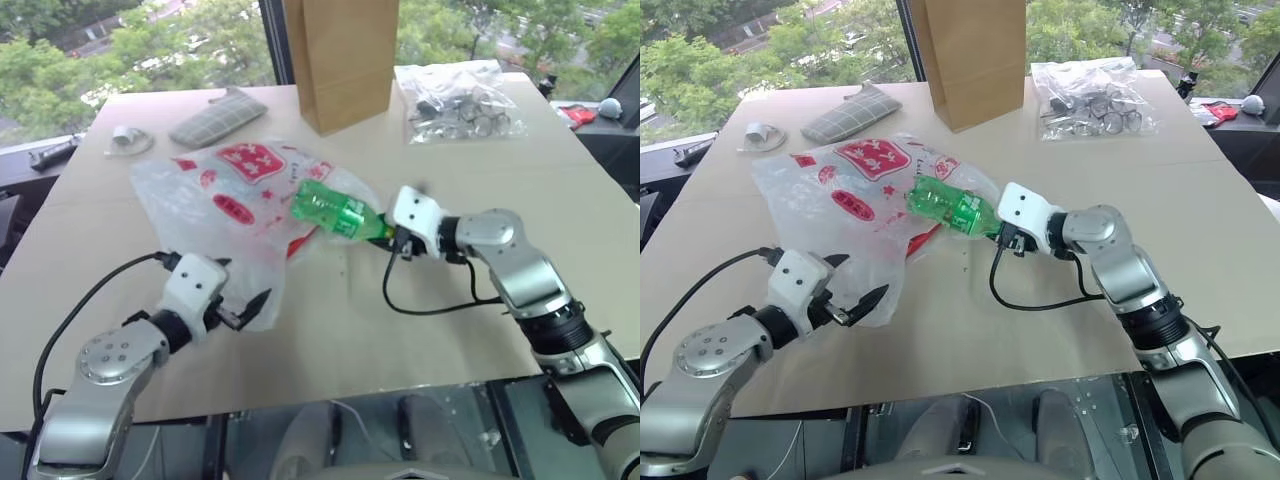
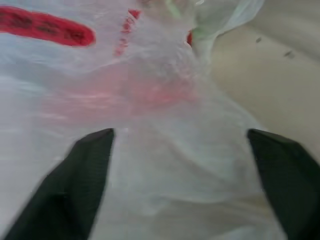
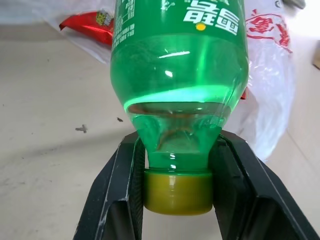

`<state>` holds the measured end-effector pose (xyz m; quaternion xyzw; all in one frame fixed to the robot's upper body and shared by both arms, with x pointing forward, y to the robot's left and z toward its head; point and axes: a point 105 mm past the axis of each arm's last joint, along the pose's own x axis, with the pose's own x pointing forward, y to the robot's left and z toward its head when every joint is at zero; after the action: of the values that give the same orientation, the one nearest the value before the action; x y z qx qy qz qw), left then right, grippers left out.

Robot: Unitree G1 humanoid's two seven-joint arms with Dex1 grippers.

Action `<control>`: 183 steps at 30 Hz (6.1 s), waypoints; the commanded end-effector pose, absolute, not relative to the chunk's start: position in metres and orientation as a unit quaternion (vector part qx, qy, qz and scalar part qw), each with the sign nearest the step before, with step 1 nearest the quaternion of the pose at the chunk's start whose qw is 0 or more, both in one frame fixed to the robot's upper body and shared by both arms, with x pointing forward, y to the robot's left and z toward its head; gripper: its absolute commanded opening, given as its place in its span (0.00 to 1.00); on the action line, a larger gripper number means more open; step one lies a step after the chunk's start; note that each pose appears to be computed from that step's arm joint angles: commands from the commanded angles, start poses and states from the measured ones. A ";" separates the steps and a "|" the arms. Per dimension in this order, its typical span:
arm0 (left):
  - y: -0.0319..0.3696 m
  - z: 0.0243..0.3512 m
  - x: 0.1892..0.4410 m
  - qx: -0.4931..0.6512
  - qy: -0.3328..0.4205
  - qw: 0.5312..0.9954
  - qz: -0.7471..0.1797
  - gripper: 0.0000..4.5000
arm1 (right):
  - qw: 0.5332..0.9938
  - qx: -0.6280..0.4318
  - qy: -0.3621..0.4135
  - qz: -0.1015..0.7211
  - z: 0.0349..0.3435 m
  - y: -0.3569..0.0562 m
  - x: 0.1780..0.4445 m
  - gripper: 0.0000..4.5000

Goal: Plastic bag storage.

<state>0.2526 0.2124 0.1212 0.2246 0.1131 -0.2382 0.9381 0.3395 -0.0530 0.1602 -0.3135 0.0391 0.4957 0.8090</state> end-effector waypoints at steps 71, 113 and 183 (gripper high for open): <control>0.196 0.251 0.253 -0.404 -0.006 0.850 -0.338 0.00 | 0.833 -0.196 -0.090 0.510 0.234 0.022 0.339 0.96; 0.219 0.379 0.286 -0.459 -0.205 0.773 -0.387 0.00 | 0.730 0.361 -0.220 0.537 0.431 -0.108 0.308 0.01; 0.159 0.186 0.298 -0.106 0.018 0.922 -0.371 0.44 | 0.945 -0.124 0.092 0.289 0.158 -0.151 0.263 1.00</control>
<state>0.3045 0.1675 0.1657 -0.1381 0.0601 -0.3411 0.9279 0.2652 -0.1553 0.1333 -0.1027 0.1476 0.2817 0.9425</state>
